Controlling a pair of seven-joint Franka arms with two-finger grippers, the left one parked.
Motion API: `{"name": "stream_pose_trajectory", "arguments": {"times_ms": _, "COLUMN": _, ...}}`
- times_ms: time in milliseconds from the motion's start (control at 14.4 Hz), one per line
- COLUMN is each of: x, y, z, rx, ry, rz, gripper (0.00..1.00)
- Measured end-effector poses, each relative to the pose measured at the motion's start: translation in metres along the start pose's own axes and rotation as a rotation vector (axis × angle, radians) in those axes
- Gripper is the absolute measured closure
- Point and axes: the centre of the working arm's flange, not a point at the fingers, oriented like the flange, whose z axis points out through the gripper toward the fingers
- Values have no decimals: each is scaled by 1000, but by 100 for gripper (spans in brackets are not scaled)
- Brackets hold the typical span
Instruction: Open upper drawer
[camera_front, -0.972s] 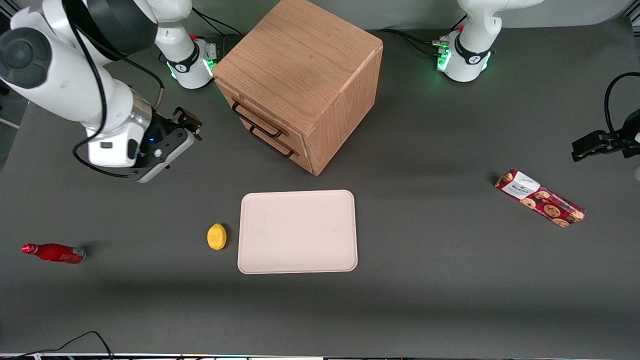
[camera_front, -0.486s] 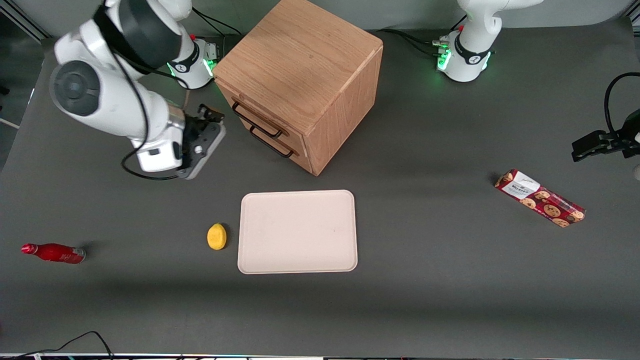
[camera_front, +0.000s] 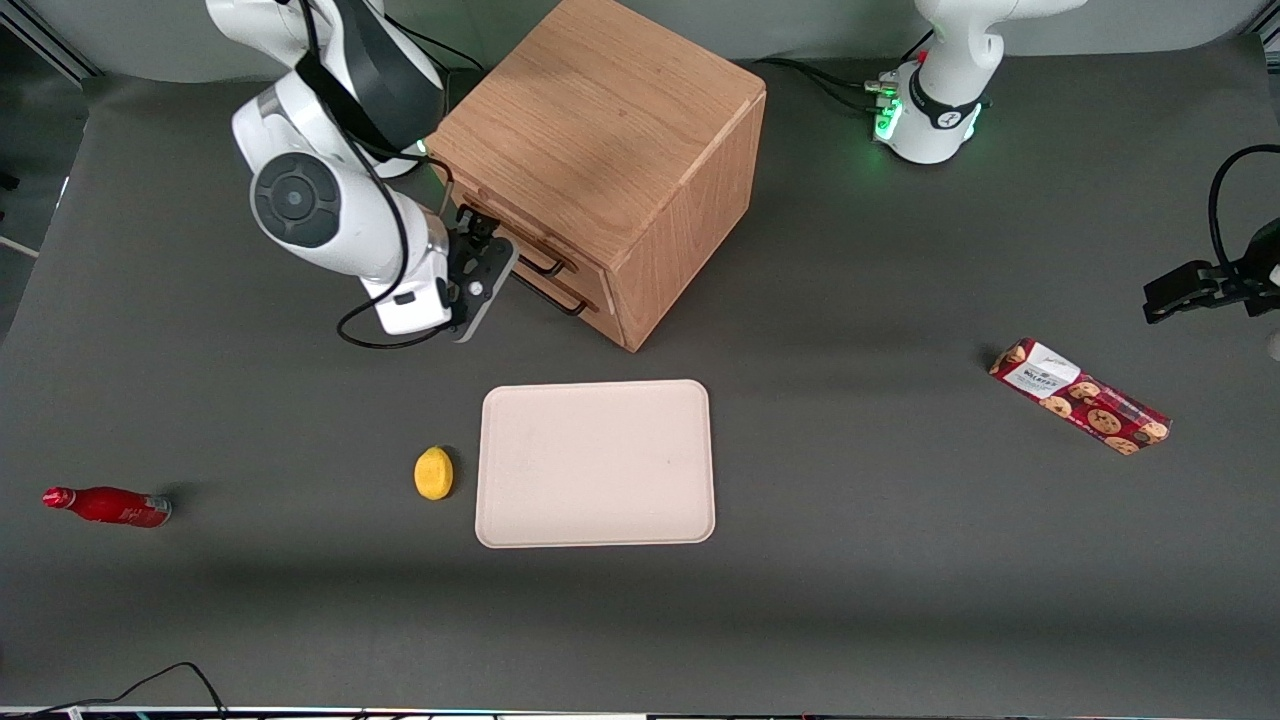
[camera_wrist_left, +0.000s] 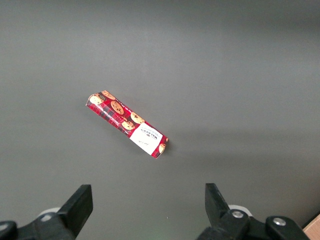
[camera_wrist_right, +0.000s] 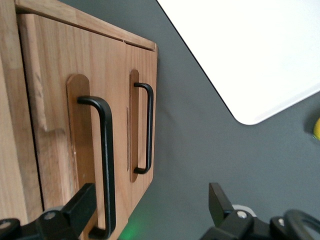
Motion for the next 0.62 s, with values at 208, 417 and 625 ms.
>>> {"name": "stream_pose_trajectory", "arguments": {"times_ms": 208, "x": 5, "y": -10, "z": 23, "rx": 1, "ry": -7, "rz": -19, "gripper": 0}}
{"name": "stream_pose_trajectory", "arguments": {"times_ms": 417, "x": 3, "y": -9, "z": 33, "rx": 5, "ry": -16, "rz": -16, "gripper": 0}}
{"name": "stream_pose_trajectory", "arguments": {"times_ms": 625, "x": 3, "y": -9, "z": 43, "rx": 5, "ry": -18, "rz": -16, "gripper": 0}}
